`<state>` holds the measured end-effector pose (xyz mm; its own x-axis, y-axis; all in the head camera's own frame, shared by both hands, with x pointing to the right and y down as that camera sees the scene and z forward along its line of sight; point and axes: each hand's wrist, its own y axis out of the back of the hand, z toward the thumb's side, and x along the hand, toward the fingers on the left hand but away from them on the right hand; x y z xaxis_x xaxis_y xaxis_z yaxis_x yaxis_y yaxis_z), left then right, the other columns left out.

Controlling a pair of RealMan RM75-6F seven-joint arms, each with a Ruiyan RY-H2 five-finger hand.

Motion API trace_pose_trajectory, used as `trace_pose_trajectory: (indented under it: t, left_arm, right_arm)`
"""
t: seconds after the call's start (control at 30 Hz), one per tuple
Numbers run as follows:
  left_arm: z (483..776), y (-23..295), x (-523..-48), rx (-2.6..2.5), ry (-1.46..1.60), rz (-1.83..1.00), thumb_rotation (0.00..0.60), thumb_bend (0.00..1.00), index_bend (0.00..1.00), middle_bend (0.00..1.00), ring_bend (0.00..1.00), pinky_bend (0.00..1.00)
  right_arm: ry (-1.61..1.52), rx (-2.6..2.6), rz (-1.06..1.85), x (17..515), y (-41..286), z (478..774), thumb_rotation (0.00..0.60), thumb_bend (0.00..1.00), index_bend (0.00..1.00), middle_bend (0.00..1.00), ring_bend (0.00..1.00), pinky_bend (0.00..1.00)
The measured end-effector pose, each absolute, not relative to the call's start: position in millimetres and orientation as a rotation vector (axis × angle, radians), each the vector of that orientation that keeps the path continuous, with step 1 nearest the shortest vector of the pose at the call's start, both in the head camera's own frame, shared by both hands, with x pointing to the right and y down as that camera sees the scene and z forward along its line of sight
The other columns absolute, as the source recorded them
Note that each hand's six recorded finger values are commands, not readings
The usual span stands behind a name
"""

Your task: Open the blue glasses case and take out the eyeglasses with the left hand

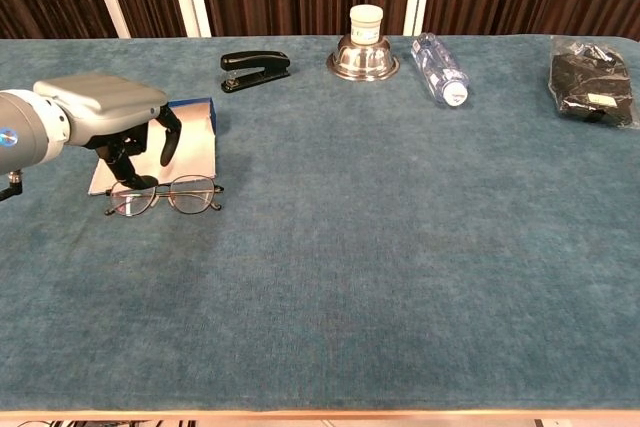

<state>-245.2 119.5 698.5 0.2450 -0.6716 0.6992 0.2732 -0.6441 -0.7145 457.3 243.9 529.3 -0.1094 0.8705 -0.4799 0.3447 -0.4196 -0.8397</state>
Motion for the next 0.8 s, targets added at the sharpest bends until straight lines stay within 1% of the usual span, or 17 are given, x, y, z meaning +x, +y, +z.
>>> trace_pose_trajectory:
  t: [0.17, 0.3, 0.8]
  left_arm:
    - [700, 121, -245, -1.732, 0.368, -1.526, 0.6, 0.28, 0.49, 1.0, 0.95, 1.0]
    - [703, 121, -246, -1.739, 0.38, -1.54, 0.6, 0.33, 0.49, 1.0, 0.95, 1.0]
    - [709, 124, -248, -1.757, 0.386, -1.57, 0.6, 0.33, 0.5, 1.0, 0.95, 1.0]
  right_arm:
    - [-1.334, -1.718, 1.551, 457, 244, 529, 0.6, 0.2, 0.0, 0.0, 0.0, 0.2]
    - [-1.335, -1.719, 1.55, 457, 244, 529, 0.6, 0.2, 0.0, 0.0, 0.0, 0.2]
    - [-1.335, -1.719, 1.55, 457, 244, 529, 0.6, 0.2, 0.0, 0.0, 0.0, 0.2]
